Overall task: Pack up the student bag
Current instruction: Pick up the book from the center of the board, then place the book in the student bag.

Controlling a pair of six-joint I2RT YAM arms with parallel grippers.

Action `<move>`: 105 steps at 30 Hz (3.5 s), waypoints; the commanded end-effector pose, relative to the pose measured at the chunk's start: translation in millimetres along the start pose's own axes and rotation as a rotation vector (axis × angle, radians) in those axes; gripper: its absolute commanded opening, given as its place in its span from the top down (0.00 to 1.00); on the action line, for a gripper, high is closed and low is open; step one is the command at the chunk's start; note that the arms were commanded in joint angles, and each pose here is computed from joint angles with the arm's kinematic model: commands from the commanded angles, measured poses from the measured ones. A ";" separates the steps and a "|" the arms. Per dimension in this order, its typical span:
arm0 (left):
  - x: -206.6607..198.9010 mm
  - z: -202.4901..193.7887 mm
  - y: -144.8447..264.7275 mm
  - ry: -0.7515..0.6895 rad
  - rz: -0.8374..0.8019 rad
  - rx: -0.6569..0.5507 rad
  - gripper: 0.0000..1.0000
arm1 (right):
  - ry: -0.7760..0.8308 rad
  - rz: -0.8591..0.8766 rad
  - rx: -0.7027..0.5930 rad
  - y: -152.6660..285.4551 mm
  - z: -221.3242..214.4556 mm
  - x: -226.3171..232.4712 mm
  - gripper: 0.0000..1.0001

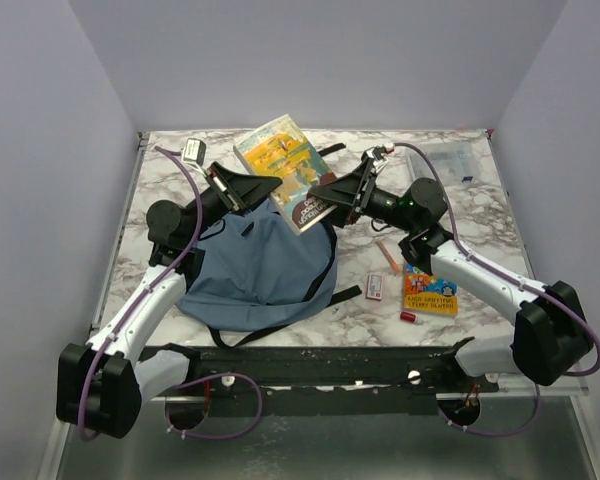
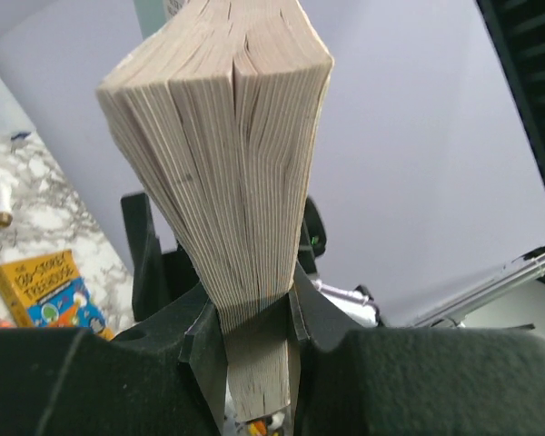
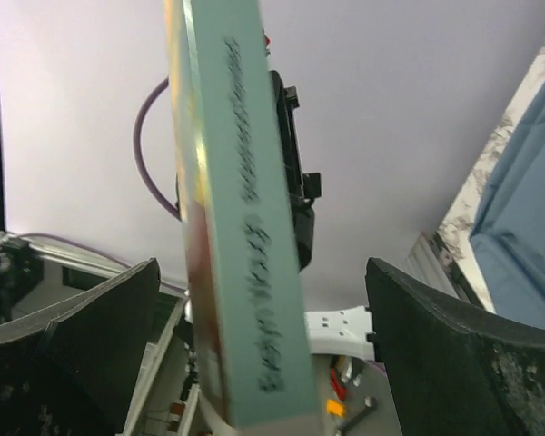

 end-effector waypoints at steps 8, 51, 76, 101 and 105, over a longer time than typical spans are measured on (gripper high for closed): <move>-45.4 36.9 4.7 -0.124 -0.193 -0.259 1.00 | -0.084 0.156 -0.385 -15.2 17.1 54.0 0.11; 197.9 -161.3 51.1 -0.254 0.658 0.724 0.36 | 0.738 -1.152 -0.414 164.6 132.3 -48.3 1.00; 250.7 -144.1 54.1 -0.581 1.109 0.797 0.69 | 0.732 -1.082 -0.359 156.2 119.3 -48.5 1.00; 168.0 -97.4 27.9 -0.675 0.869 0.288 1.00 | 0.524 -0.762 0.017 112.9 48.4 -18.0 1.00; 169.0 -93.5 35.4 -0.602 0.890 0.194 1.00 | 0.467 -0.671 0.099 104.0 29.6 -15.3 1.00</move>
Point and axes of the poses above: each gripper's point midway between its finger pads, its own y axis back along the fingers, its own x axis along the line the jaws close on, z = x × y, the point moved 1 cm from there along y, back along the fingers, and after that the axes turned 7 degrees about y, right-handed, at the moved point
